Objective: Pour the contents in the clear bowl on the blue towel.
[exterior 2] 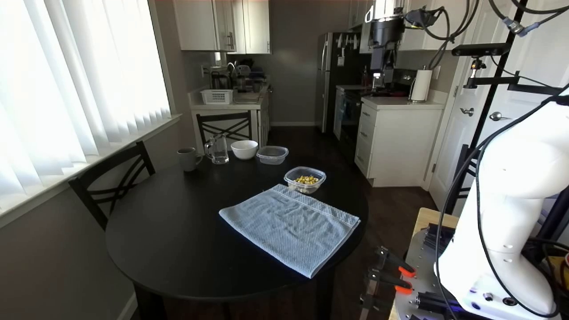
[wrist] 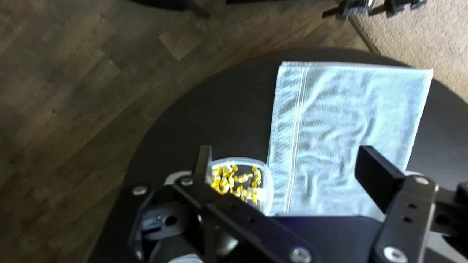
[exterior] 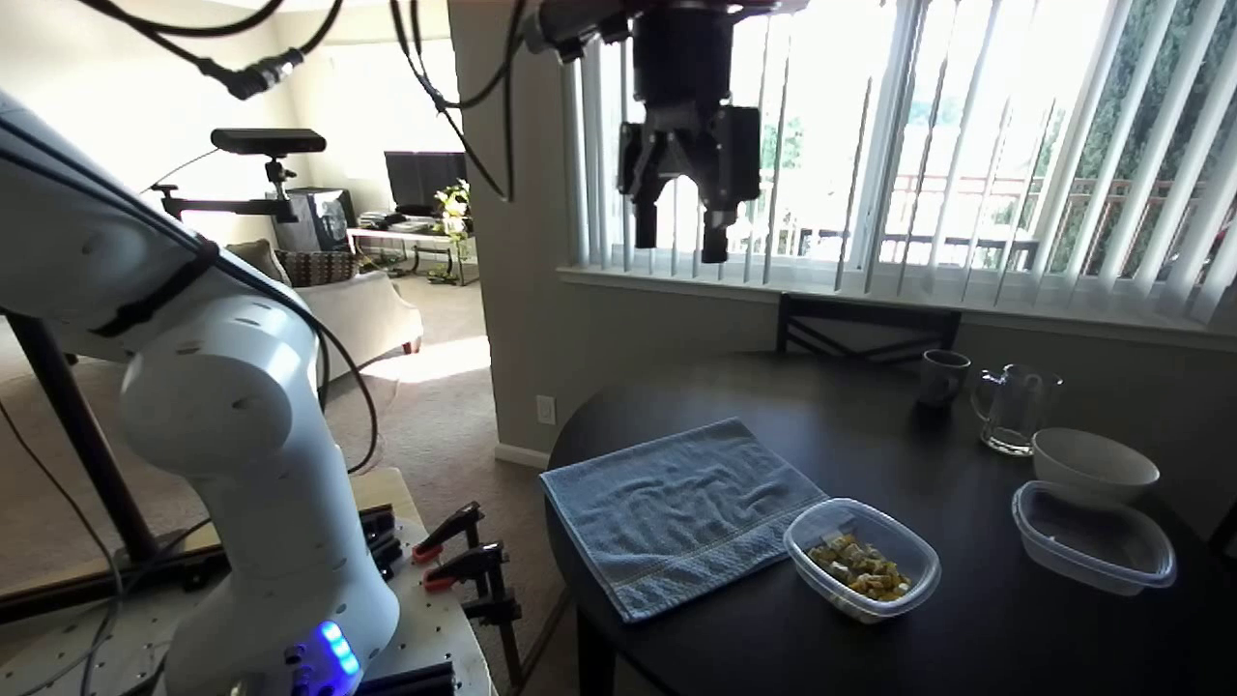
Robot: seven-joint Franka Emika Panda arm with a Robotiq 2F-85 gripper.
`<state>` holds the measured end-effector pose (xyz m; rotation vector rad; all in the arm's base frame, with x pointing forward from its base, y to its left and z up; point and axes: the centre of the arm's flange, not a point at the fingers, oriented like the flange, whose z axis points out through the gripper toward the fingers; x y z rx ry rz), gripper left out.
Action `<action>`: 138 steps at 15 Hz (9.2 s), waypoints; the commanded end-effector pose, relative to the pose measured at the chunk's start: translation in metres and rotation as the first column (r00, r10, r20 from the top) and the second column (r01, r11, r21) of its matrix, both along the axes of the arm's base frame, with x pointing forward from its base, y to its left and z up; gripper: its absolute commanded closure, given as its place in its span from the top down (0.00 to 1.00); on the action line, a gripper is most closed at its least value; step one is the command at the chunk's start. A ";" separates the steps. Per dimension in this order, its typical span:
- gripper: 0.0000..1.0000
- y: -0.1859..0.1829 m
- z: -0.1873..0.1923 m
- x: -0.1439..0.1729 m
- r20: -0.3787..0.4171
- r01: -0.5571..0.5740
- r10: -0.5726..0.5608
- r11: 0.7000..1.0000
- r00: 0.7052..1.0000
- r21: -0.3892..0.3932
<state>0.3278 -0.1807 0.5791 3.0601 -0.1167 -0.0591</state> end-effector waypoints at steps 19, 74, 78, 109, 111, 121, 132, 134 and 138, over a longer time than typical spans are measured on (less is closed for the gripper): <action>1.00 -0.001 -0.217 0.257 0.005 0.081 -0.080 0.996 0.997 -0.045; 0.60 -0.005 -0.443 0.345 -0.292 -0.030 0.049 0.997 0.955 0.067; 0.32 -0.006 -0.442 0.344 -0.288 -0.040 0.057 0.997 0.956 0.066; 0.03 0.132 -0.377 0.265 -0.482 -0.055 0.225 0.938 0.847 0.341; 0.03 0.141 -0.375 0.264 -0.500 -0.121 0.309 0.920 0.809 0.373; 0.03 0.122 -0.333 0.268 -0.337 -0.381 0.740 0.614 0.582 0.692; 0.03 0.166 -0.347 0.246 -0.328 -0.186 0.924 0.363 0.194 0.913; 0.03 0.174 -0.350 0.244 -0.353 -0.127 0.930 0.364 0.103 0.923; 0.03 0.182 -0.361 0.251 -0.402 -0.041 0.916 0.401 -0.010 0.915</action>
